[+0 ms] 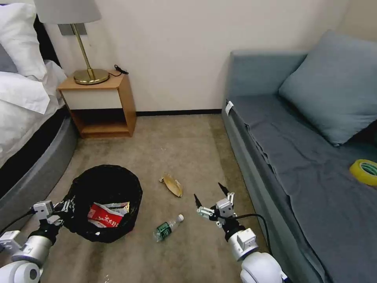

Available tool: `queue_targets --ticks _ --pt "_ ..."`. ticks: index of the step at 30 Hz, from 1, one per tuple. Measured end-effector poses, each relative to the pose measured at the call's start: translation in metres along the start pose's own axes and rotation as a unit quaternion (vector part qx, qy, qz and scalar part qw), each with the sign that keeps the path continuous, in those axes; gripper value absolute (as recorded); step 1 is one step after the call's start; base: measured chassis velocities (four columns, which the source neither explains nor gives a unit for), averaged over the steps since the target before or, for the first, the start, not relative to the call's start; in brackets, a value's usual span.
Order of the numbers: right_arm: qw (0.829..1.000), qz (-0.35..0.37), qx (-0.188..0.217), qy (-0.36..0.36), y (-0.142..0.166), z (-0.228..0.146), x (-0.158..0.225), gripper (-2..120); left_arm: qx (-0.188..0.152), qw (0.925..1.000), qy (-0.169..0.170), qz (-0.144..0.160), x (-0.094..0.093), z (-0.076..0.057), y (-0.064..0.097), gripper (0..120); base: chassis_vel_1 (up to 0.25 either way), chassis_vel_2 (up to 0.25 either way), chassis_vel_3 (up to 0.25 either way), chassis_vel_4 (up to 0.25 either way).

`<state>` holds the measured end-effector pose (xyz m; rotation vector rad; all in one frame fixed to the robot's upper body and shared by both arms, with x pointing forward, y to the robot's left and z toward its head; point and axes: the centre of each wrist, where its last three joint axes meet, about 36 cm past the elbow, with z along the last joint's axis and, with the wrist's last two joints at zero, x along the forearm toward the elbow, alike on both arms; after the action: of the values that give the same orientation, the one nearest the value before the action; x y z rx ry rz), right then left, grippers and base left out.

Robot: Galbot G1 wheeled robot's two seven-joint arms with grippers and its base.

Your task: Pick up the trash bin, then pick up the garbage on the floor and place it into the trash bin.

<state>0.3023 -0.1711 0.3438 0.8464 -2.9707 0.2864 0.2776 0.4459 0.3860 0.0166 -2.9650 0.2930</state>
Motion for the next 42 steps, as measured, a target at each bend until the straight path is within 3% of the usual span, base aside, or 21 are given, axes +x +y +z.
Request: queue_targets --ticks 2,5,11,19,21,22,24,25,26,27,28,30,31,38,42 --pt "1.0 -0.007 0.003 0.001 0.0 0.001 -0.001 100 -0.001 1.0 0.0 -0.001 0.0 0.0 0.001 6 0.0 0.0 0.0 0.0" --pt "0.993 -0.11 0.044 0.016 -0.009 0.014 -0.026 100 -0.009 0.9999 0.008 -0.011 0.005 0.002 0.008 6 0.002 -0.019 -0.01 0.01" --pt "0.981 -0.177 0.073 0.033 -0.018 0.024 -0.055 100 -0.015 0.9997 0.009 -0.019 0.011 0.002 0.016 6 0.0 0.0 0.0 0.0" --pt "0.947 -0.288 0.121 0.071 -0.037 0.037 -0.128 100 -0.021 0.9989 0.013 -0.039 0.021 0.006 0.032 6 0.0 0.0 0.0 0.0" --pt "0.93 -0.33 0.137 0.083 -0.039 0.037 -0.151 100 -0.021 0.9988 0.013 -0.041 0.023 0.006 0.033 6 0.0 0.0 0.0 0.0" --pt "0.909 -0.377 0.148 0.094 -0.037 0.034 -0.171 100 -0.02 0.9988 0.012 -0.042 0.023 0.006 0.034 6 0.0 0.0 0.0 0.0" --pt "0.9 -0.397 0.151 0.099 -0.036 0.032 -0.178 100 -0.02 0.9988 0.011 -0.043 0.023 0.006 0.034 6 0.0 0.0 0.0 0.0" --pt "0.875 -0.444 0.156 0.112 -0.034 0.029 -0.195 100 -0.02 0.9988 0.01 -0.044 0.023 0.005 0.034 6 0.0 0.0 0.0 0.0" --pt "0.867 -0.458 0.157 0.117 -0.033 0.028 -0.2 100 -0.019 0.9988 0.01 -0.044 0.023 0.005 0.035 6 0.0 0.0 0.0 0.0" --pt "0.838 -0.503 0.166 0.132 -0.028 0.024 -0.221 100 -0.019 0.9988 0.008 -0.045 0.024 0.005 0.035 6 0.0 0.0 0.0 0.0" --pt "0.824 -0.521 0.171 0.141 -0.025 0.022 -0.232 100 -0.018 0.9987 0.007 -0.046 0.024 0.004 0.035 6 0.0 0.0 0.0 0.0" --pt "0.817 -0.53 0.174 0.147 -0.024 0.02 -0.238 100 -0.017 0.9987 0.006 -0.047 0.024 0.004 0.036 6 0.0 0.0 0.0 0.0" --pt "0.801 -0.546 0.183 0.163 -0.024 0.018 -0.255 100 -0.016 0.9987 0.004 -0.049 0.024 0.004 0.036 6 0.0 0.0 0.0 0.0" --pt "0.775 -0.553 0.211 0.222 -0.031 0.043 -0.288 100 -0.011 0.9986 0.002 -0.052 0.026 0.006 0.036 6 0.0 0.0 0.0 0.0" --pt "0.773 -0.543 0.219 0.243 -0.039 0.063 -0.295 100 -0.009 0.9985 0.0 -0.053 0.027 0.006 0.037 6 0.0 0.0 0.0 0.0"
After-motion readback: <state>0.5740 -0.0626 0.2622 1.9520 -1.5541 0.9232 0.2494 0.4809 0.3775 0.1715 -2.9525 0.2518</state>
